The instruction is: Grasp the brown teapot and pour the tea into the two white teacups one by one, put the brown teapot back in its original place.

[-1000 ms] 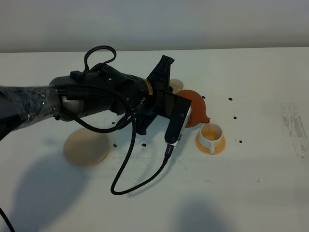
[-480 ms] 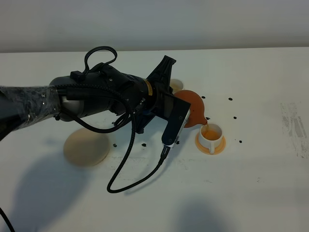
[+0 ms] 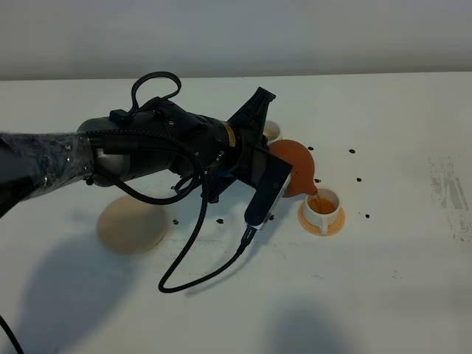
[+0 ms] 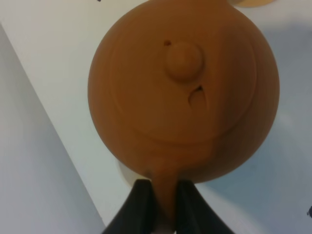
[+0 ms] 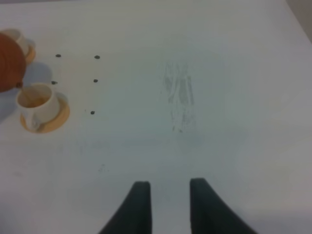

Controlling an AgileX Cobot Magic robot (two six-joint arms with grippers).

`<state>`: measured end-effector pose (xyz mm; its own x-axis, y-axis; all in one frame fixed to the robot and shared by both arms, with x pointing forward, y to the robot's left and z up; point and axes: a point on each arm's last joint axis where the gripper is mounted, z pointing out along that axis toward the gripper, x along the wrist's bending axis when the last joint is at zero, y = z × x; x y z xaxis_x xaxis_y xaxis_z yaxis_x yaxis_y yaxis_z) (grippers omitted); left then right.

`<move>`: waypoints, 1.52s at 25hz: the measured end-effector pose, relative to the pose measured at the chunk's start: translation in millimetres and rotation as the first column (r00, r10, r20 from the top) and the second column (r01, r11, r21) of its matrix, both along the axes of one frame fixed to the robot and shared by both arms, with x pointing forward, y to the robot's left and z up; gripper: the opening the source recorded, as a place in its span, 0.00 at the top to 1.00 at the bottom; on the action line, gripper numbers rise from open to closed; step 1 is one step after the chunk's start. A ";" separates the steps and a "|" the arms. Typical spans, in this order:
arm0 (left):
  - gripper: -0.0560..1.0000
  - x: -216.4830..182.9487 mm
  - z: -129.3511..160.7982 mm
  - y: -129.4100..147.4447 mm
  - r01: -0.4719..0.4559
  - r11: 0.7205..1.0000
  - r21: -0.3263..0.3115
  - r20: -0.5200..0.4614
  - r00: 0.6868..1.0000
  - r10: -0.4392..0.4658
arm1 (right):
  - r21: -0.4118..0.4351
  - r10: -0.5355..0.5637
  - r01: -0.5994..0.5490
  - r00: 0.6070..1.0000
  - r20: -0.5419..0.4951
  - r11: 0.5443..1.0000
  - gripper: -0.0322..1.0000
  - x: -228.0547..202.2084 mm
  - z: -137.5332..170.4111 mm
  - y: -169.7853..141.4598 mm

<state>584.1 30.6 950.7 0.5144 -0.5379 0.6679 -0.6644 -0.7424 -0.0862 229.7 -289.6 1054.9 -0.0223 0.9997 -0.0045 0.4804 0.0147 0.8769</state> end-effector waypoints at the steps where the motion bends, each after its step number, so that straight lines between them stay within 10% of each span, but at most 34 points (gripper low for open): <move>1: 0.86 0.0 0.0 0.0 0.004 1.000 0.003 0.002 1.000 -0.004 | 0.000 0.000 0.000 1.000 0.000 1.000 0.75 0.0 0.0 0.0; 38: 0.86 0.9 1.5 -1.5 0.082 0.996 0.046 0.061 0.995 -0.085 | 0.000 0.000 0.000 1.000 0.000 1.000 0.75 0.0 0.0 0.0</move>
